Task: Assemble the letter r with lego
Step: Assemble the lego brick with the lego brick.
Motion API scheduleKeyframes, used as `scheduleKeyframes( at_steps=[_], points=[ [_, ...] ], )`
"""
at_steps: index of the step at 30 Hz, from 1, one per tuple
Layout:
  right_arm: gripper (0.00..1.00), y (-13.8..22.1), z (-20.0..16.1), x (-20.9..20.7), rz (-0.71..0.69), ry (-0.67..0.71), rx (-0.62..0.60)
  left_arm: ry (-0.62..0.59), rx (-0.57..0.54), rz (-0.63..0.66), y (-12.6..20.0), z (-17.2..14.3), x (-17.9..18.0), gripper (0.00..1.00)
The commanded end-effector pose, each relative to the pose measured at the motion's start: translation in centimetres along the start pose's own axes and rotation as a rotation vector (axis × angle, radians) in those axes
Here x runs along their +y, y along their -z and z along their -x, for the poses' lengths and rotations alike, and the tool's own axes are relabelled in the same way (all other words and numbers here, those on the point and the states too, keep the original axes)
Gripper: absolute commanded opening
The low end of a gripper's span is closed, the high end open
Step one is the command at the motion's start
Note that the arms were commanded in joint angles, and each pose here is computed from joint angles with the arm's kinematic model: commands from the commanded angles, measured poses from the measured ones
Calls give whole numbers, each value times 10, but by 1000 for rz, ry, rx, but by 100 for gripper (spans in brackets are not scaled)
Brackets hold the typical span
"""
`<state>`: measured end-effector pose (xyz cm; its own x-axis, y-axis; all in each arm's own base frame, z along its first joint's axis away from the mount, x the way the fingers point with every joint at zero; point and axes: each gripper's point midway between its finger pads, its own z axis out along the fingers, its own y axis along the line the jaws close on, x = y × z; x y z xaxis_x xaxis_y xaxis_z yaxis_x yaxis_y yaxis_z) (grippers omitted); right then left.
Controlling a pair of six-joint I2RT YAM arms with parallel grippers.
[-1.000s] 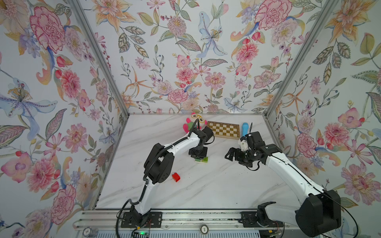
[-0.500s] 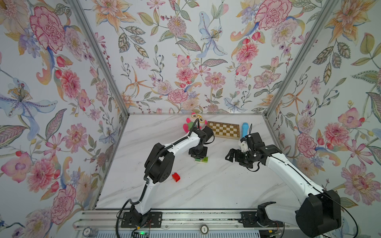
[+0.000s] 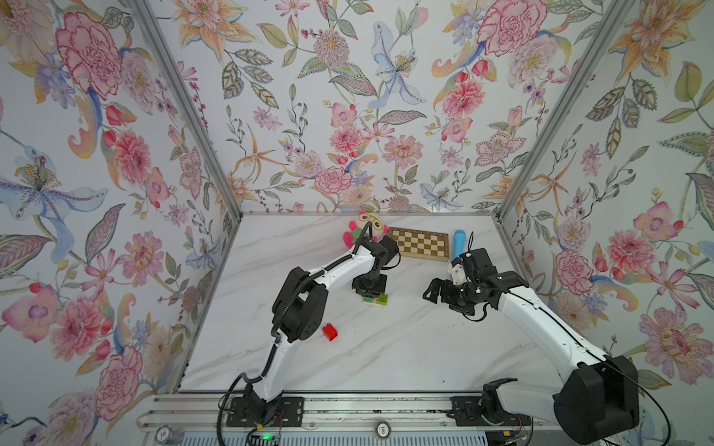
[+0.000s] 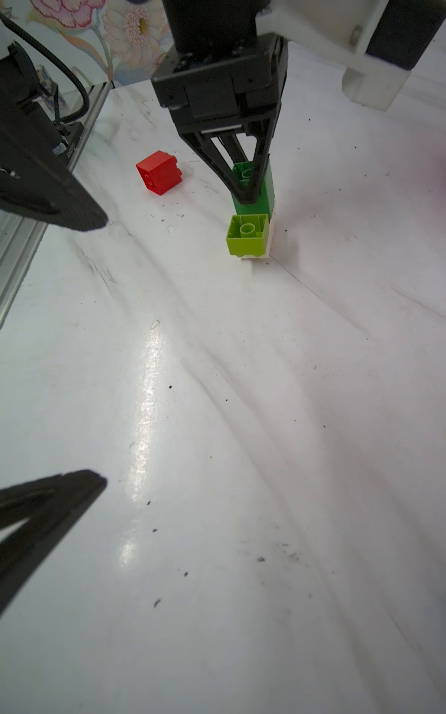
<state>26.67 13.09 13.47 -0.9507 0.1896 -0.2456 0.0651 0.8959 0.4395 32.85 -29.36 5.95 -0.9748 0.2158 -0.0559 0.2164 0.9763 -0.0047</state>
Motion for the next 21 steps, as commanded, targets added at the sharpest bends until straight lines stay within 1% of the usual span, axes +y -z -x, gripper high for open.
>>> scheduleKeyframes(
  at_steps=[1, 9, 16, 21],
  points=[
    [99, -1, -6, -8, -22, -7, 15, -21, 113, 45, -44, -19, 12, 19],
    [99, 0, -9, -9, -27, -18, 22, -53, 175, 26, -67, -27, 10, 17],
    [99, 1, -6, -9, -32, -24, 14, -84, 210, 29, -72, -21, 13, 17],
    [99, 0, -8, -13, -43, -34, 15, -93, 229, 41, -79, -24, 15, 17]
  ],
)
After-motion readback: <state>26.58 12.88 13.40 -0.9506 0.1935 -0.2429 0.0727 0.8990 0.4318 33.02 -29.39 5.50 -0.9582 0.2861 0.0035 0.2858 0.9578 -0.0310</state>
